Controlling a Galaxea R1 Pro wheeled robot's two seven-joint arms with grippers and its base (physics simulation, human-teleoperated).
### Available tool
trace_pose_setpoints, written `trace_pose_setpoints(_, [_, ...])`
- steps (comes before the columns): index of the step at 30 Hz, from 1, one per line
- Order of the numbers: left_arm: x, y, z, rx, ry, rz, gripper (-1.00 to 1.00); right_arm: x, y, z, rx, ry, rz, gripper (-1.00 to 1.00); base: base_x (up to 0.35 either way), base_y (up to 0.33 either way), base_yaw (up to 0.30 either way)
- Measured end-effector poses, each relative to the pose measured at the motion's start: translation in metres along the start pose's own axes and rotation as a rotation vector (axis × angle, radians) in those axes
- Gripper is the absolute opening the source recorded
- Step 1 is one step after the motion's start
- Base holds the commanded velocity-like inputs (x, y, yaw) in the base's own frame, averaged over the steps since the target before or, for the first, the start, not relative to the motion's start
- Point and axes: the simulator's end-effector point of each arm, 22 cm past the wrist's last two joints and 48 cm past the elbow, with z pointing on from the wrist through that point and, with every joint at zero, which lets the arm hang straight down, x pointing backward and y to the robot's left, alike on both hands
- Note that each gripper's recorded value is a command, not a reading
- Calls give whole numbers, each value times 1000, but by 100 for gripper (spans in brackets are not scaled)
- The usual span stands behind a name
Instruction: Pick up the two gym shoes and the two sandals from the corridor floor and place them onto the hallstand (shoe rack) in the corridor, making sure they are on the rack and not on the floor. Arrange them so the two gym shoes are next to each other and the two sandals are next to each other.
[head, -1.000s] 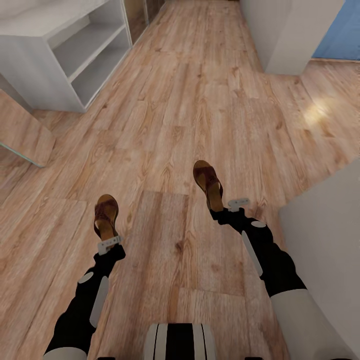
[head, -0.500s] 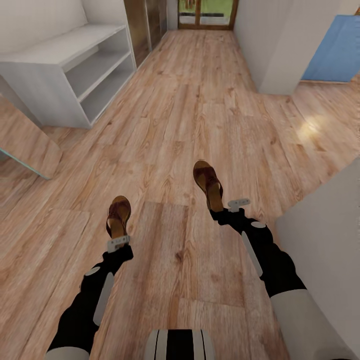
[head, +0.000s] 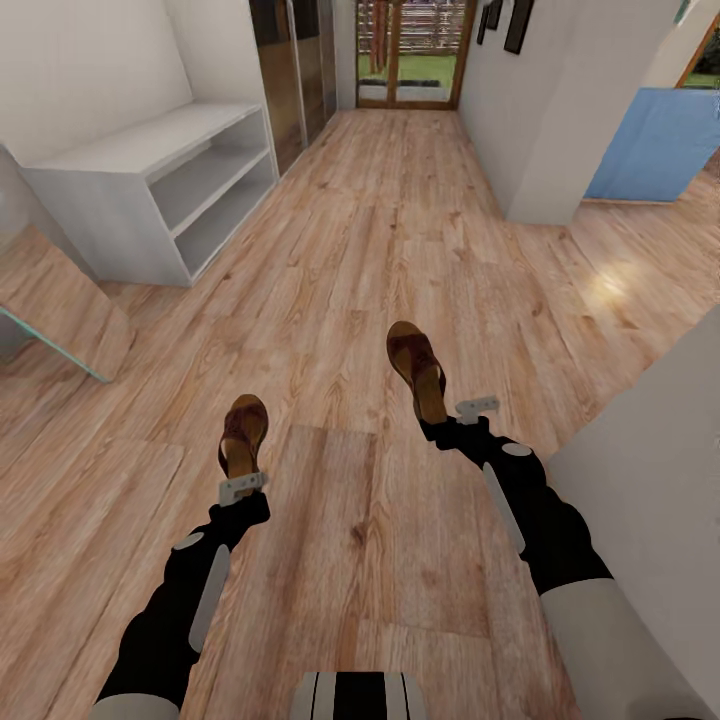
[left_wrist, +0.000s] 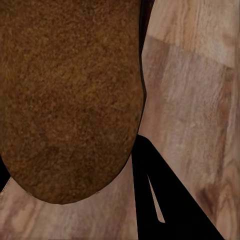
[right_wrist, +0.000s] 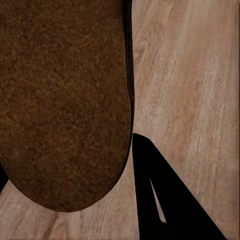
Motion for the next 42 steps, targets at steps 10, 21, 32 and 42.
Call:
trace_pose_setpoints(10, [-31,-4,-17,9,-56,6,-100,-36,1,-20,4,-56,-11,-100,0,0,0])
trace_pose_setpoints(21, [-63,-12,-38,24,-117,7,-100,-73,3,-45,9,-117,-24,-100,0,0,0])
trace_pose_setpoints(32, [-93,-20,-60,39,-178,8,-100,-110,6,-72,15,-179,-37,-100,0,0,0])
trace_pose_setpoints(42, [-120,-27,-82,54,-233,9,-100,-141,9,-98,19,-235,-49,-100,0,0,0])
